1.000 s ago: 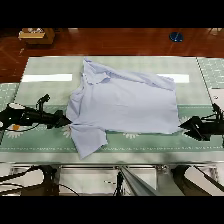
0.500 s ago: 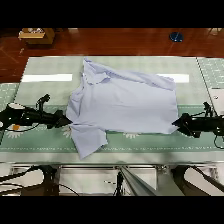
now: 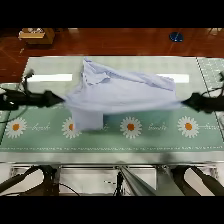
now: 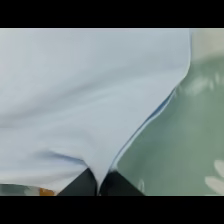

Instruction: Fold the shirts.

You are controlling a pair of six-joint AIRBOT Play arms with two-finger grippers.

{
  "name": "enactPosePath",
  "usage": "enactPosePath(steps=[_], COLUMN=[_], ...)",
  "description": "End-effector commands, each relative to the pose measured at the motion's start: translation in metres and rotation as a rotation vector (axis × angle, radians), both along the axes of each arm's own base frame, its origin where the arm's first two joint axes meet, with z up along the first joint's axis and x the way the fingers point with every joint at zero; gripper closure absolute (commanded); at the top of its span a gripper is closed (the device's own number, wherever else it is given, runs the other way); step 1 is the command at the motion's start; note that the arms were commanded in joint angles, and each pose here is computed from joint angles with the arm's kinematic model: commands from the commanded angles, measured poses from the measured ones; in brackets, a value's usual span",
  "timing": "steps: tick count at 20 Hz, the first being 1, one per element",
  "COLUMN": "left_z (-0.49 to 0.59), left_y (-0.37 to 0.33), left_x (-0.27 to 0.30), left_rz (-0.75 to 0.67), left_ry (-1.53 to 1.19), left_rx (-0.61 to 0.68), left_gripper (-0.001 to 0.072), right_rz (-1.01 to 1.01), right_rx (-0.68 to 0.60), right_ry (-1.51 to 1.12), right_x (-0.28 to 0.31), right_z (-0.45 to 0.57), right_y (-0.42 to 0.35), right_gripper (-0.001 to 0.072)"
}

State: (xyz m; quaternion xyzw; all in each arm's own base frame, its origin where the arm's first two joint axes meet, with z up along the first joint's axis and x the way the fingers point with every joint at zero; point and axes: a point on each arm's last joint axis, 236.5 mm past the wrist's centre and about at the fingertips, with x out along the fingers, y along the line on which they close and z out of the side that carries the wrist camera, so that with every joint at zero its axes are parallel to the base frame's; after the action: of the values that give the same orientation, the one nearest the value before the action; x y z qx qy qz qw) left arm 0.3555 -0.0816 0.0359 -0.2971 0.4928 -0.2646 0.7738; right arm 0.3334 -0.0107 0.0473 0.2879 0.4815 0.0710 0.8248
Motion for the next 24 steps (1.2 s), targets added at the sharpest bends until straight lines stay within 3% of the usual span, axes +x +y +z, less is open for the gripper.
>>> enactPosePath(steps=[1, 3, 6, 10, 13, 17, 21, 24], left_z=[0.195, 0.323, 0.476, 0.558, 0.556, 0.497, 0.445, 0.391], left_y=[-0.009, -0.013, -0.022, -0.024, -0.017, 0.002, 0.011, 0.018], left_x=[0.023, -0.003, -0.085, -0.193, -0.239, -0.264, -0.272, -0.257], left_rz=[0.006, 0.033, 0.121, 0.258, 0.364, 0.397, 0.37, 0.263], left_ry=[-0.519, -0.864, -1.32, -1.599, -1.566, -1.321, -1.101, -0.861], left_rx=[0.02, 0.117, 0.278, 0.521, 0.579, 0.717, 0.754, 0.771], left_gripper=[0.0689, 0.0689, 0.0689, 0.069, 0.069, 0.069, 0.069, 0.0691], right_rz=[-0.001, -0.025, -0.07, -0.145, -0.153, -0.173, -0.114, -0.065], right_rx=[-0.114, -0.179, -0.276, -0.403, -0.46, -0.523, -0.535, -0.536], right_ry=[-0.462, -0.694, -0.99, -1.143, -1.094, -0.951, -0.706, -0.574], right_x=[0.019, 0.001, -0.049, -0.115, -0.151, -0.187, -0.204, -0.199], right_z=[0.181, 0.283, 0.408, 0.487, 0.489, 0.456, 0.397, 0.366], right_y=[0.008, 0.018, 0.036, 0.047, 0.056, 0.057, 0.058, 0.051], right_gripper=[0.068, 0.068, 0.0681, 0.0681, 0.0681, 0.068, 0.0681, 0.0681])
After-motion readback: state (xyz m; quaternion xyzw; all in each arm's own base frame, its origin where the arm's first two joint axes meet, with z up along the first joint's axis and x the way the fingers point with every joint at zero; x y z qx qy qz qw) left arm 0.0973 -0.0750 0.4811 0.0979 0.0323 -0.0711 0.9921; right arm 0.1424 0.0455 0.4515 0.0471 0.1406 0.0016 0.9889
